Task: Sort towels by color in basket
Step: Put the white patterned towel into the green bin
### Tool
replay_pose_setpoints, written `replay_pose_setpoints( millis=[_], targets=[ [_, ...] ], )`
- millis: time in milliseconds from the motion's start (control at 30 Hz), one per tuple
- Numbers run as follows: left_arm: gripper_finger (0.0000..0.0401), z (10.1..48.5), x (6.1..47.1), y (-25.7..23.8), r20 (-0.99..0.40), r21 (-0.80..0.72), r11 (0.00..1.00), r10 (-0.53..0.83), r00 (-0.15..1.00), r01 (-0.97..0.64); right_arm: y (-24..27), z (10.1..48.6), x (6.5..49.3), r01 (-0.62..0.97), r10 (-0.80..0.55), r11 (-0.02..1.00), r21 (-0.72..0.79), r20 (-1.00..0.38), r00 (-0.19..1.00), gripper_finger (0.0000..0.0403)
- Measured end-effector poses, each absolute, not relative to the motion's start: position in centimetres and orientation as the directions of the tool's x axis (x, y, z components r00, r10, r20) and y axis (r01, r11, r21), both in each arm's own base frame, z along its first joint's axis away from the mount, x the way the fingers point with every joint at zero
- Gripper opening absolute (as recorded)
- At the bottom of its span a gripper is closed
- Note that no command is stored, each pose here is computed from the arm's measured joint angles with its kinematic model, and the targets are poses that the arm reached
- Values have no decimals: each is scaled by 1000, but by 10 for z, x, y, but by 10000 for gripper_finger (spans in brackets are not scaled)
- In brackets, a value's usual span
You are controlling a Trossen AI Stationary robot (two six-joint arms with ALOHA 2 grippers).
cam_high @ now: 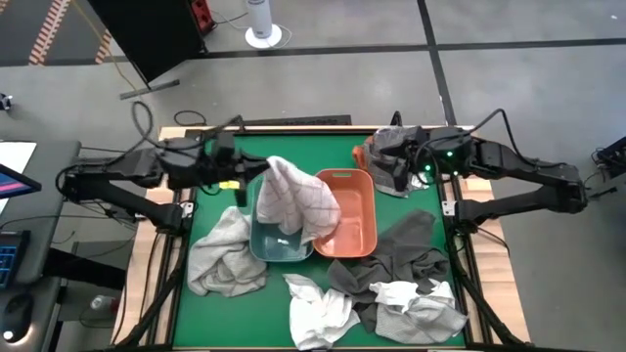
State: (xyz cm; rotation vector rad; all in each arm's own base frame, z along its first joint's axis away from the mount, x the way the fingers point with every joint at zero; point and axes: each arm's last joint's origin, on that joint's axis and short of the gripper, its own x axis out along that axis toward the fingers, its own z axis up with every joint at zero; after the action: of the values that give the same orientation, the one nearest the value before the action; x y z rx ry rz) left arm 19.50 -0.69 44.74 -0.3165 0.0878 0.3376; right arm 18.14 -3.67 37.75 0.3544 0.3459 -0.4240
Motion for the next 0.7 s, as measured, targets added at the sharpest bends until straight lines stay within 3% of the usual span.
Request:
replay_pose_setpoints(
  millis=[433,700],
  targets=[
    [0,433,109,-1,-369,-370,833,274,888,-411,-39,370,205,428,-301,863,268,-408,862,243],
    [0,442,83,2,-307,-432,802,300,903,-413,-23,346,248,334,-193,916,223,-486,852,243]
  ],
)
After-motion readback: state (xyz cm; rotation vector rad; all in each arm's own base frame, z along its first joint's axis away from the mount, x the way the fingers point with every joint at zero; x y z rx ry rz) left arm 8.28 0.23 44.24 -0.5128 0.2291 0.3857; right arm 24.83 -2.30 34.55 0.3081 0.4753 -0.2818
